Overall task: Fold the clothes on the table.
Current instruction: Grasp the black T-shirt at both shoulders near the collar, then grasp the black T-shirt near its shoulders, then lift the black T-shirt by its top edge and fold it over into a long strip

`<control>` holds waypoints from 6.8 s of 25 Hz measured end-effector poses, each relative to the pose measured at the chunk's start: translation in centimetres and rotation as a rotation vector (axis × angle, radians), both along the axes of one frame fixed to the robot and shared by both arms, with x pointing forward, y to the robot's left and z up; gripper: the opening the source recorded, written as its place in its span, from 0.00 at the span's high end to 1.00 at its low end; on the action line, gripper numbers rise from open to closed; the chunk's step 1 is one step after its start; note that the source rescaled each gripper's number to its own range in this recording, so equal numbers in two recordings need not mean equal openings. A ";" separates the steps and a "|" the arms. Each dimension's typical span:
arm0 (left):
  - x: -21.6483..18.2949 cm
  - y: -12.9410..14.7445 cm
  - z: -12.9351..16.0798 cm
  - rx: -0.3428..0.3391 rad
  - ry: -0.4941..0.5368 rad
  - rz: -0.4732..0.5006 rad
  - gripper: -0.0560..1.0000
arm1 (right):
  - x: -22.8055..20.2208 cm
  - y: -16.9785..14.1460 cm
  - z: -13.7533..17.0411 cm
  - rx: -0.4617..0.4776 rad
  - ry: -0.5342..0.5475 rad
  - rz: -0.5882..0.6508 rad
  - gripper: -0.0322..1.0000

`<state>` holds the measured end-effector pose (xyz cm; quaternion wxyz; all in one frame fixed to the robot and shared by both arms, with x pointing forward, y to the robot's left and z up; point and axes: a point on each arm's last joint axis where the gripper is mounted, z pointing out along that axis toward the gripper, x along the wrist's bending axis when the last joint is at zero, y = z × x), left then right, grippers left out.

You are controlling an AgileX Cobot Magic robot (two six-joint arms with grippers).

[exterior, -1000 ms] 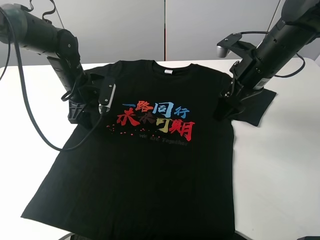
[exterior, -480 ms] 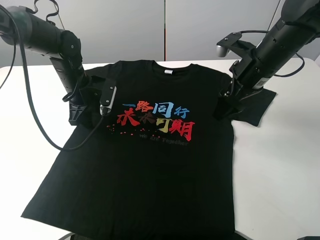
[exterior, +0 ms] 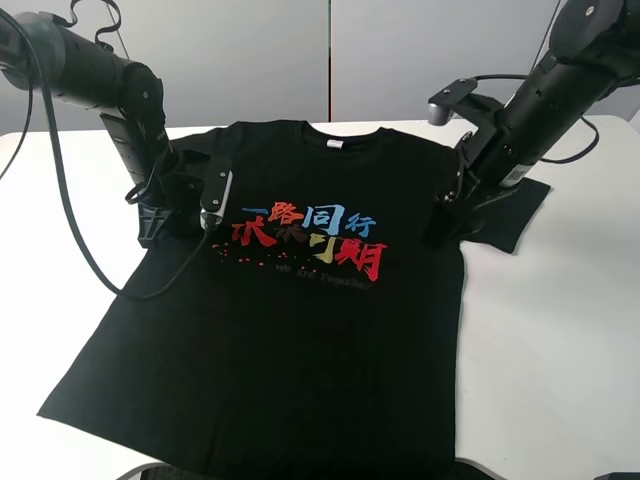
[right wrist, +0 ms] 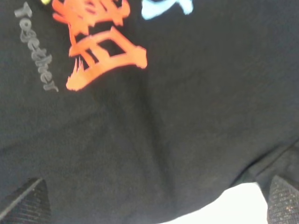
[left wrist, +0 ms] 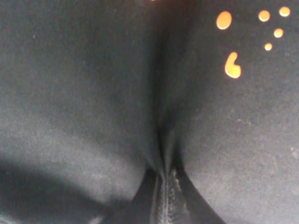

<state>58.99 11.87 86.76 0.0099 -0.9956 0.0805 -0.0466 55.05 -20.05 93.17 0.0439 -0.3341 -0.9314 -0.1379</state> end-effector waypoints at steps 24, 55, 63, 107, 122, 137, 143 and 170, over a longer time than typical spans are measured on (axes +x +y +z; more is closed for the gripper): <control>-0.4 -1.0 0.0 0.037 -0.029 -0.080 0.94 | -0.9 3.8 -6.1 -0.210 0.050 0.264 0.01; 0.1 -1.3 0.1 -0.007 -0.081 -0.013 0.94 | -2.3 6.5 -7.0 -0.399 0.024 0.410 0.96; 0.4 -1.7 2.6 -0.075 -0.166 0.052 0.94 | -2.4 6.3 -3.4 -0.378 -0.077 0.390 0.96; 3.3 -2.6 20.9 -0.293 -0.633 0.209 0.94 | 4.3 -0.2 13.9 -0.533 -0.675 0.366 0.97; -1.4 -1.4 20.6 -0.204 -0.306 0.209 0.95 | -0.4 0.2 13.7 -0.359 -0.297 0.612 0.97; -5.4 0.3 17.9 -0.087 -0.051 0.217 0.95 | -5.1 1.8 9.3 -0.238 -0.106 0.734 0.97; -6.9 0.9 15.7 -0.077 0.004 0.224 0.95 | -5.9 1.9 8.2 -0.235 -0.049 0.701 0.97; -1.8 -0.6 9.2 -0.306 -0.436 0.467 0.95 | 2.3 1.5 4.4 -0.511 -0.575 0.182 0.97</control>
